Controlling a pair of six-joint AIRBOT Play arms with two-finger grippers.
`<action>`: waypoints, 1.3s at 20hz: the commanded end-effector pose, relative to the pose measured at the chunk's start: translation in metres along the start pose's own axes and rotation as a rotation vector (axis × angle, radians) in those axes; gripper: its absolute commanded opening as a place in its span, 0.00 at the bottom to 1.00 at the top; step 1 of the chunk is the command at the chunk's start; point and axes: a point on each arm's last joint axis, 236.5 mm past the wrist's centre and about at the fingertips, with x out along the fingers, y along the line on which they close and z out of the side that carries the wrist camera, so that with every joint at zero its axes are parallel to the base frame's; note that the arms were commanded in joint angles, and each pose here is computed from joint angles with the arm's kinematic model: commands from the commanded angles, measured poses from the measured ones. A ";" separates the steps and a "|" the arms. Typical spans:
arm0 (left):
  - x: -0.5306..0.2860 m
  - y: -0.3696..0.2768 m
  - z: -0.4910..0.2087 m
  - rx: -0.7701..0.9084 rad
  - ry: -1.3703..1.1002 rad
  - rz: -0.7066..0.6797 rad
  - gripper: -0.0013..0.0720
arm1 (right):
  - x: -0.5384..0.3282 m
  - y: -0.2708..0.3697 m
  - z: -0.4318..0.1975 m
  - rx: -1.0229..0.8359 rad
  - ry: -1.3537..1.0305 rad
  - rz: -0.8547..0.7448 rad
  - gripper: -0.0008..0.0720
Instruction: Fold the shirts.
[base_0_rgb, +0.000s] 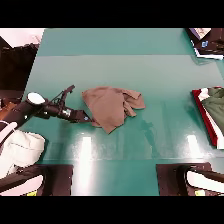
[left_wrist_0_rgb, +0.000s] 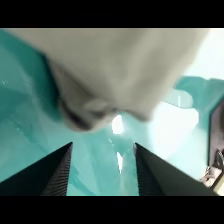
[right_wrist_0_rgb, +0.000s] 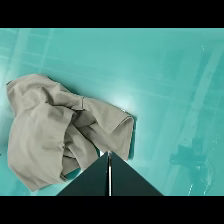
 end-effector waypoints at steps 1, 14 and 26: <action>0.012 0.014 0.003 -0.039 -0.079 0.021 0.65 | 0.002 -0.001 -0.001 0.002 0.005 0.000 0.03; 0.052 -0.008 0.011 0.096 -0.138 0.101 0.06 | 0.098 0.045 -0.092 -0.010 0.246 0.111 0.03; 0.030 -0.059 0.019 0.332 -0.008 0.047 0.06 | 0.224 0.079 -0.243 0.036 0.373 0.166 0.75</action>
